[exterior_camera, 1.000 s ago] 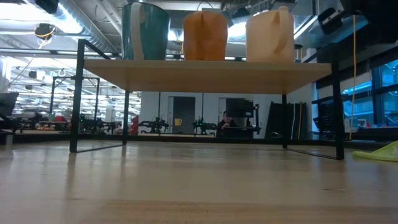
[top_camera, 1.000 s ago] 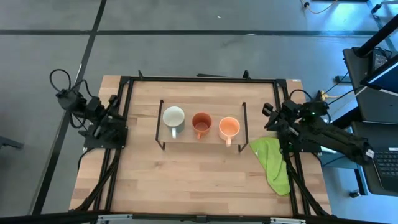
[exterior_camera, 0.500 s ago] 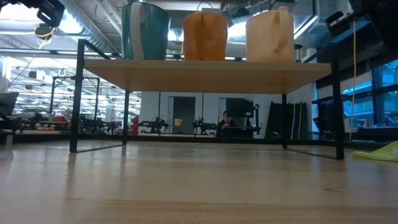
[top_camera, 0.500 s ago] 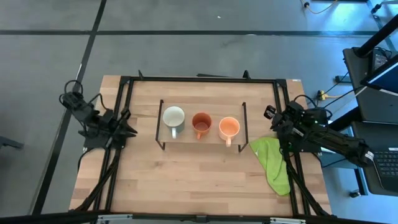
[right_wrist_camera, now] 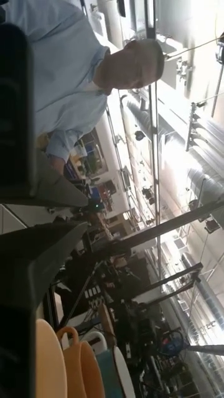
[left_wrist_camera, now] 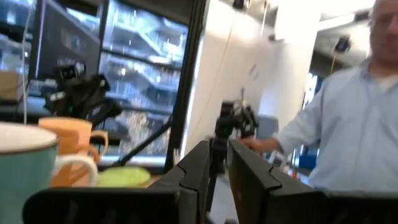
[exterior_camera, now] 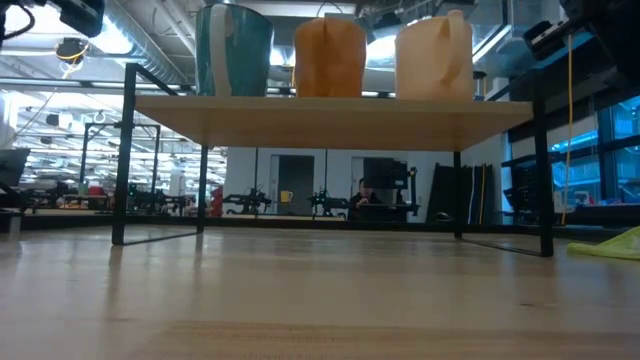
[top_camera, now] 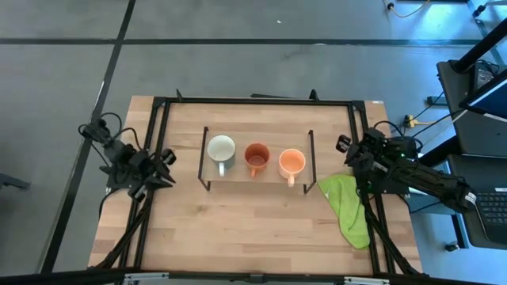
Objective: Stack small to large cups/mugs on shelf
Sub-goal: Return to Home Position
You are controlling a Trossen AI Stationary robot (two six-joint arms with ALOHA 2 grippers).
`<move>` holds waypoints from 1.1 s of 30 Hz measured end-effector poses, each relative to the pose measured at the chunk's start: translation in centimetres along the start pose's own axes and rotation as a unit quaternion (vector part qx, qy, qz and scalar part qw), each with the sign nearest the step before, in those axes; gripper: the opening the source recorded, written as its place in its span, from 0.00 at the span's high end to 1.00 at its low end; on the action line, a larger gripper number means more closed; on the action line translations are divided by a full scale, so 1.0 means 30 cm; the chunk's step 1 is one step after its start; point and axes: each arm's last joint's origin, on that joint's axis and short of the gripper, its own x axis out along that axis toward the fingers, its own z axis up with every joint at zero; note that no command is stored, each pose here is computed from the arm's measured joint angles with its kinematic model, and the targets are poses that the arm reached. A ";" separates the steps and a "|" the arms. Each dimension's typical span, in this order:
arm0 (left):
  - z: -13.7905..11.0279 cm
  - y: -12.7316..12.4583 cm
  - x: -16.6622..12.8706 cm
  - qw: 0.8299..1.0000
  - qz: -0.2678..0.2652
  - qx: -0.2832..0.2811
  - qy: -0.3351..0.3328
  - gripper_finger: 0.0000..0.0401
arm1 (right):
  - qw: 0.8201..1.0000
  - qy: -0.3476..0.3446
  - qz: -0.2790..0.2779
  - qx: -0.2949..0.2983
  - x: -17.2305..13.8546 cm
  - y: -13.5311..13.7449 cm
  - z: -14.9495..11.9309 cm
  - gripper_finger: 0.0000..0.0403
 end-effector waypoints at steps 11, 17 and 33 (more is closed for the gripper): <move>-0.041 0.003 -0.010 0.987 -0.028 0.096 -0.127 0.87 | 1.000 -0.005 -0.002 0.009 0.000 -0.001 0.001 0.87; -0.023 0.042 -0.013 0.973 0.105 0.148 -0.145 0.86 | 1.000 -0.010 -0.004 0.009 0.000 -0.001 0.002 0.87; -0.078 0.230 -0.044 0.946 0.314 0.034 -0.069 0.86 | 0.997 0.007 0.004 -0.071 0.000 0.000 -0.002 0.87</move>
